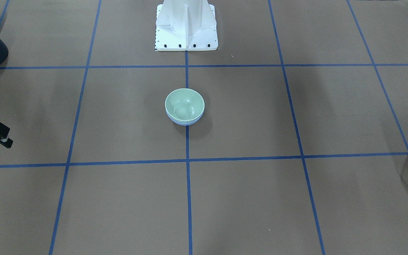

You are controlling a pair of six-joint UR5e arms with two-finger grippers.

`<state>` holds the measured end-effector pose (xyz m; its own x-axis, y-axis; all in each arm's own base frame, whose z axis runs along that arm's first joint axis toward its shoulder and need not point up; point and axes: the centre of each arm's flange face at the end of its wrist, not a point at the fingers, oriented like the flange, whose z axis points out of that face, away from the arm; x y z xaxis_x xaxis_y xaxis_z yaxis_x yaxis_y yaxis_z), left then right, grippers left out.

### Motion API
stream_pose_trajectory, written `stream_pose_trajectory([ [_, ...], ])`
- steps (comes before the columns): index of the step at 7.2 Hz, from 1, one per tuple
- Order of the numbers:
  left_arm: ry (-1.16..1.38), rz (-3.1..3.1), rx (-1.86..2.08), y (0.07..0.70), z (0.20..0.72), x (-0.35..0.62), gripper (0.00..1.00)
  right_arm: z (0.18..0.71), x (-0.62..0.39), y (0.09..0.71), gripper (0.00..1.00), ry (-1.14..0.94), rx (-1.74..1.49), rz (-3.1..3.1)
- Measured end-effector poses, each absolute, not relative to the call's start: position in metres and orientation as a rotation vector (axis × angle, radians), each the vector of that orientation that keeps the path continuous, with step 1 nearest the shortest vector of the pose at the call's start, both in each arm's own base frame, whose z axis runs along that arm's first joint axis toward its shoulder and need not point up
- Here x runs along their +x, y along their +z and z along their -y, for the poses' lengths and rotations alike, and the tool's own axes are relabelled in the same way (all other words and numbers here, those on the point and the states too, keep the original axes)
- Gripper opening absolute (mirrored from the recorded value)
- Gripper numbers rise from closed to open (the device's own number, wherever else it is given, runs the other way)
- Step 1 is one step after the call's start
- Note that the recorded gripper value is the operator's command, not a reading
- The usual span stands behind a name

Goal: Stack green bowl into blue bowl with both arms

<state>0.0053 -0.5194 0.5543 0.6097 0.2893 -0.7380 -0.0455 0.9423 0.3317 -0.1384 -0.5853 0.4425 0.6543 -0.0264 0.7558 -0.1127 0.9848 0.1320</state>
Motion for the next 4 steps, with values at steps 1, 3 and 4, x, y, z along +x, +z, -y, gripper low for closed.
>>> stream_pose_trajectory([
  [1, 0.175, -0.896, 0.292, 0.556, 0.520, -0.004, 0.98, 0.587, -0.132, 0.446, 1.00, 0.046, 0.169, 0.847],
  [3, 0.145, -0.894, 0.286, 0.558, 0.522, -0.017, 0.98, 0.595, -0.119, 0.458, 1.00, 0.050, 0.163, 0.830],
  [4, 0.139, -0.894, 0.287, 0.558, 0.522, -0.020, 0.98, 0.598, -0.104, 0.460, 1.00, 0.058, 0.165, 0.831],
])
